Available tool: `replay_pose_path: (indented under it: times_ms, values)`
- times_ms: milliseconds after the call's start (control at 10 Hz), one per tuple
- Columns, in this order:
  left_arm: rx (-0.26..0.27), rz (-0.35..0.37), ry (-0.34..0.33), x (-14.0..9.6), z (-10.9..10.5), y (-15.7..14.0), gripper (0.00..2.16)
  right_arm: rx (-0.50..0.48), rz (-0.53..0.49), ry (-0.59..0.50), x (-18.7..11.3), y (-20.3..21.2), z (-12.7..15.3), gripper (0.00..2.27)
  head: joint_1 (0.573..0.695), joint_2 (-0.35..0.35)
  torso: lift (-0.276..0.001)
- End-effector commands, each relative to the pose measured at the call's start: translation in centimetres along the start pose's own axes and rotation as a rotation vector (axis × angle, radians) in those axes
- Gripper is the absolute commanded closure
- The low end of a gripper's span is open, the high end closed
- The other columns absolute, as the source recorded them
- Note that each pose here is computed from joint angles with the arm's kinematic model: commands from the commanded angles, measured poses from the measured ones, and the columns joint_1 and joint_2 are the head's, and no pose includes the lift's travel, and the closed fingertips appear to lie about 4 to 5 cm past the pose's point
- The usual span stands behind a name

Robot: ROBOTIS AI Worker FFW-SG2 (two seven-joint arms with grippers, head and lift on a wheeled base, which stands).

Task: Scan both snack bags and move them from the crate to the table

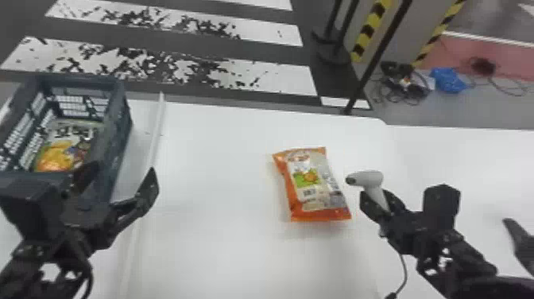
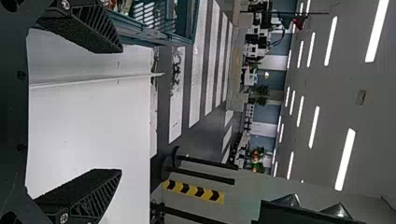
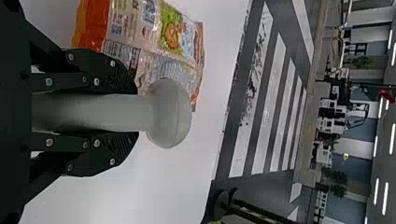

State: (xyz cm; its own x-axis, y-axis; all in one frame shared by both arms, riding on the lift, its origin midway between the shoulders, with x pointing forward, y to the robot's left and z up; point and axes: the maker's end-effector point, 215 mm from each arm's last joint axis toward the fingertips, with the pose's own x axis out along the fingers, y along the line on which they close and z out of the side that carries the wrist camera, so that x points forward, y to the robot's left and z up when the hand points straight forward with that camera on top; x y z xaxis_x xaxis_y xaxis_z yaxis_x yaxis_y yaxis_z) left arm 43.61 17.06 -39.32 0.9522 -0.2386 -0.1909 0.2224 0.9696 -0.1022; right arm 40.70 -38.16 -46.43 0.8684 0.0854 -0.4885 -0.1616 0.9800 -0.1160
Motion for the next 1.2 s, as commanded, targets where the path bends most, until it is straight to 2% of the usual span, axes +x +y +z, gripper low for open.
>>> replay_pose_path:
  times_ms: [0, 200, 400, 1100]
  values:
    - [0.0, 0.001, 0.0, 0.0, 0.0, 0.1, 0.08, 0.016, -0.05, 0.002, 0.4, -3.5, -1.5, 2.26, 0.695, -0.266, -0.088]
    - [0.0, 0.002, 0.005, 0.0, -0.2, 0.1, 0.08, 0.019, -0.096, 0.013, 0.8, -6.8, -3.4, 2.26, 0.695, -0.328, -0.088]
    - [-0.001, 0.001, 0.008, 0.0, -0.4, 0.1, 0.08, 0.025, -0.107, 0.017, 1.4, -7.8, -5.0, 2.26, 0.695, -0.35, -0.088]
    - [0.0, 0.003, 0.009, 0.0, -0.6, 0.2, 0.08, 0.04, -0.107, 0.027, 2.5, -7.8, -7.4, 2.26, 0.695, -0.35, -0.088]
